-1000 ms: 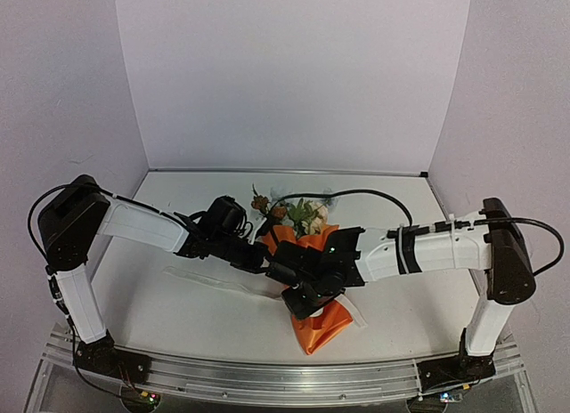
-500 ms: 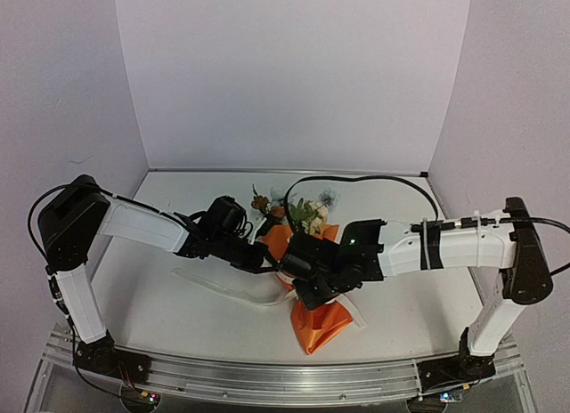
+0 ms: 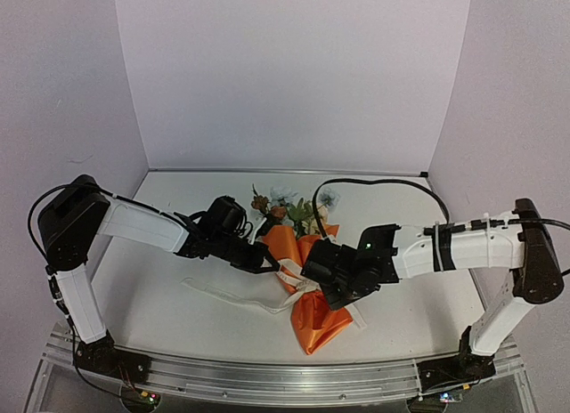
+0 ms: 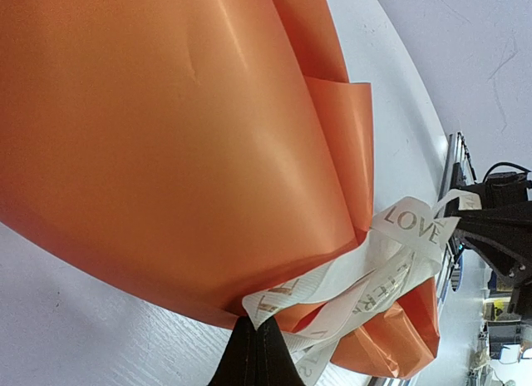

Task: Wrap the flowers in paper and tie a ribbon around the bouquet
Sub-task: Tie the half-tied ribbon around the folded bouquet.

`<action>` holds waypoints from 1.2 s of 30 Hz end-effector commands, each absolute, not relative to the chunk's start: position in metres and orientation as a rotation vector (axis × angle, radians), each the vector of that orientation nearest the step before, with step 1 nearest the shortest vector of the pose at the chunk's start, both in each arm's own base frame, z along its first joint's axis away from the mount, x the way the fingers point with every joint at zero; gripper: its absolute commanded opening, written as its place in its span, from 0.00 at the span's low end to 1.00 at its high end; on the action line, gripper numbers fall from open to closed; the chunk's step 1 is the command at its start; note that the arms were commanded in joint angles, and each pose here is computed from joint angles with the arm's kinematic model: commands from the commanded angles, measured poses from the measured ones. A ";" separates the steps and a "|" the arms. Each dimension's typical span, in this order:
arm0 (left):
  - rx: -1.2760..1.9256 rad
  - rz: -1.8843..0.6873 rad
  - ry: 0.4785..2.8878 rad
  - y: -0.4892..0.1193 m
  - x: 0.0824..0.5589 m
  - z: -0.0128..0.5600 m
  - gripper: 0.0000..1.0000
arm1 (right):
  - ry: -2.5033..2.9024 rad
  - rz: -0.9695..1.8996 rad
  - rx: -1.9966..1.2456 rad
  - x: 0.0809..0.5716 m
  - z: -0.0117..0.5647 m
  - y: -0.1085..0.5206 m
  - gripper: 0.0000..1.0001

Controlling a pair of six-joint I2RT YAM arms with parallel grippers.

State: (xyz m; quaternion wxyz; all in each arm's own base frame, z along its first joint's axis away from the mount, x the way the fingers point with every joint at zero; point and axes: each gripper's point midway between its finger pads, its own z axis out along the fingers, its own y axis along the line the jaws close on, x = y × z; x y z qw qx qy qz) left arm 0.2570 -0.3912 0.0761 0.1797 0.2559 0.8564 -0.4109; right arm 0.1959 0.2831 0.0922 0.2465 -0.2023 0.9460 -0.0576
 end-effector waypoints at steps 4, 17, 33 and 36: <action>0.727 -1.206 2.359 -0.400 0.259 0.088 0.00 | 2.591 -0.079 -0.447 0.205 0.079 0.270 0.01; 0.683 -1.206 2.360 -0.387 0.271 0.089 0.00 | 2.736 0.525 -0.285 0.194 0.043 0.349 0.00; 0.616 -1.122 2.384 -0.351 0.271 0.091 0.00 | 2.652 0.338 -0.302 0.208 0.086 0.324 0.00; 0.610 -1.124 2.387 -0.349 0.269 0.090 0.00 | 2.638 0.286 -0.318 0.205 0.091 0.312 0.00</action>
